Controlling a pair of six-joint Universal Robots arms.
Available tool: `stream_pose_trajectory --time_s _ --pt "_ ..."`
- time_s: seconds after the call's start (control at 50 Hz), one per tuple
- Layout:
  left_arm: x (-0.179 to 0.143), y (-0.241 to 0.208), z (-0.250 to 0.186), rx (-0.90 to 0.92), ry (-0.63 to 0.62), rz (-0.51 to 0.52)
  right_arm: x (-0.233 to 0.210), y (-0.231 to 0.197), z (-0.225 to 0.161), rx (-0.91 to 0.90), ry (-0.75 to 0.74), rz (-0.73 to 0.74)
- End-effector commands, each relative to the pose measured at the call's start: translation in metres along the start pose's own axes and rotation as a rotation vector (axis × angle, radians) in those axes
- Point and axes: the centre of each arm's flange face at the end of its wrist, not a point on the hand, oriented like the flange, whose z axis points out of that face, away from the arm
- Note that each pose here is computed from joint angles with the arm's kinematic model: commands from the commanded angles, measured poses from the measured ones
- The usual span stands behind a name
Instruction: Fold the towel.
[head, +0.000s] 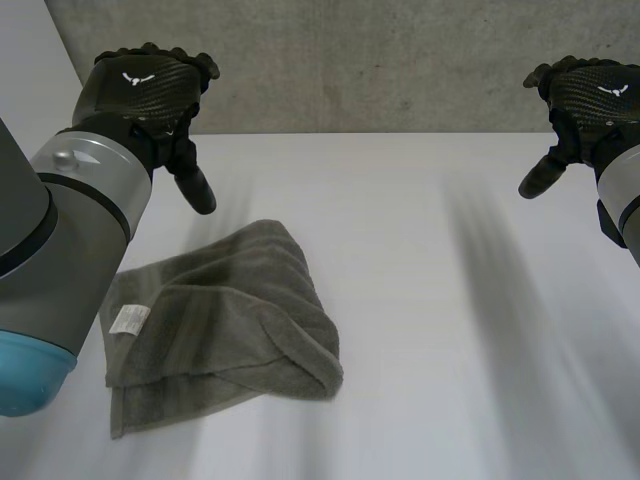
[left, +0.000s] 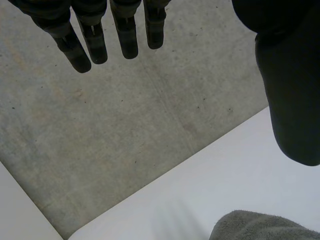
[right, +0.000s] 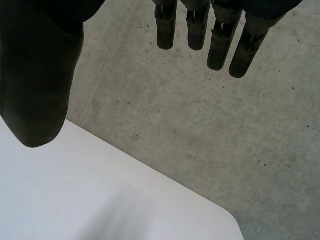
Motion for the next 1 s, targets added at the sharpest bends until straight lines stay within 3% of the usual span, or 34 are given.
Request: stream_pose_trajectory --time_s 0.02,0.22,0.42,0.64,0.8,1.0 --pt "-0.001 -0.004 0.001 0.014 -0.004 -0.002 -0.001 0.000 0.000 0.001 -0.002 -0.001" --pt "0.000 0.005 -0.001 -0.021 0.007 0.017 -0.003 -0.003 -0.004 -0.017 -0.029 -0.018" --pt "-0.005 0.056 0.004 -0.178 0.098 0.100 -0.050 0.032 -0.040 -0.314 -0.393 0.017" --pt "0.004 0.140 0.003 -0.428 0.244 0.196 -0.115 0.092 -0.074 -0.470 -0.582 0.147" --pt "0.010 0.175 0.012 -0.511 0.267 0.221 -0.149 0.126 -0.080 -0.531 -0.649 0.145" --pt "0.015 0.189 0.032 -0.441 0.247 0.245 -0.175 0.145 -0.072 -0.504 -0.641 0.201"
